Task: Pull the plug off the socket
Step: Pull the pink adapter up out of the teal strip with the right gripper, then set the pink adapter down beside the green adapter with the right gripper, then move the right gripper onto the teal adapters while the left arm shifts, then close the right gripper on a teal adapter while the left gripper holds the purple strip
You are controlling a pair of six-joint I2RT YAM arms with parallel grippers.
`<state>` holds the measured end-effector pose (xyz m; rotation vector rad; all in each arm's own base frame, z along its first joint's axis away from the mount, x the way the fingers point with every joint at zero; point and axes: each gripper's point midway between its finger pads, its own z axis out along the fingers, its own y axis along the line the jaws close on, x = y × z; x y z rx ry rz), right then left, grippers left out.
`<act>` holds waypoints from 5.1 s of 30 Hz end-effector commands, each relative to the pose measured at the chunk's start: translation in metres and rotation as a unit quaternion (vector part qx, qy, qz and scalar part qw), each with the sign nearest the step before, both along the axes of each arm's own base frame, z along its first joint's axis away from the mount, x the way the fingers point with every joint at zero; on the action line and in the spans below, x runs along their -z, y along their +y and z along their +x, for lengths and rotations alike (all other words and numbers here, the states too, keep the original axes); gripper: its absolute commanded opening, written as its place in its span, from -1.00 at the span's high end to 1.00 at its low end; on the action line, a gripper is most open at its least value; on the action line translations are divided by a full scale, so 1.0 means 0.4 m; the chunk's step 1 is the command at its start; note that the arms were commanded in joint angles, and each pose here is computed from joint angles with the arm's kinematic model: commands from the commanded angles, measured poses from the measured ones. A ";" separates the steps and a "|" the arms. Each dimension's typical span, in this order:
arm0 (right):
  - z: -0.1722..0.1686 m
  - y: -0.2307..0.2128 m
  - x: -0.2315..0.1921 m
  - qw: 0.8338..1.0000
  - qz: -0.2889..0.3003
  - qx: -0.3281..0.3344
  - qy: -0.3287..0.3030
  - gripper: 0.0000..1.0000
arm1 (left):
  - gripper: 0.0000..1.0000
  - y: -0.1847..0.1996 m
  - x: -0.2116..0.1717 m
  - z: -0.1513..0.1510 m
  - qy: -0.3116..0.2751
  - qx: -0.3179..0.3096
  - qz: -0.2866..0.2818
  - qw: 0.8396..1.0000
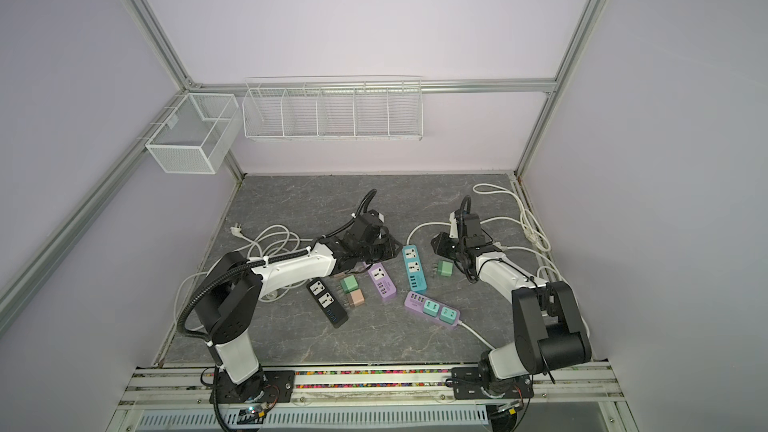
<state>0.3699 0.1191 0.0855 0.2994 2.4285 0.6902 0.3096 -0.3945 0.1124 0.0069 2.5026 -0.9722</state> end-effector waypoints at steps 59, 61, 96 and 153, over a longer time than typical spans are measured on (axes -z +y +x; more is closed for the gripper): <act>-0.163 -0.081 -0.003 0.995 -0.022 0.027 0.089 -0.90 | 0.13 0.070 -0.059 -0.193 -0.017 0.044 0.012 0.999; -0.198 -0.083 -0.002 0.995 -0.022 0.022 0.099 -0.94 | 0.11 0.060 -0.045 -0.224 -0.008 0.055 0.015 0.998; -0.476 -0.071 0.066 0.978 0.027 0.021 0.208 -0.78 | 0.10 -0.105 0.153 -0.369 0.130 0.012 -0.025 0.991; -0.562 0.000 0.045 0.974 0.028 -0.029 0.221 -0.78 | 0.12 -0.099 0.115 -0.266 0.107 0.026 -0.063 0.992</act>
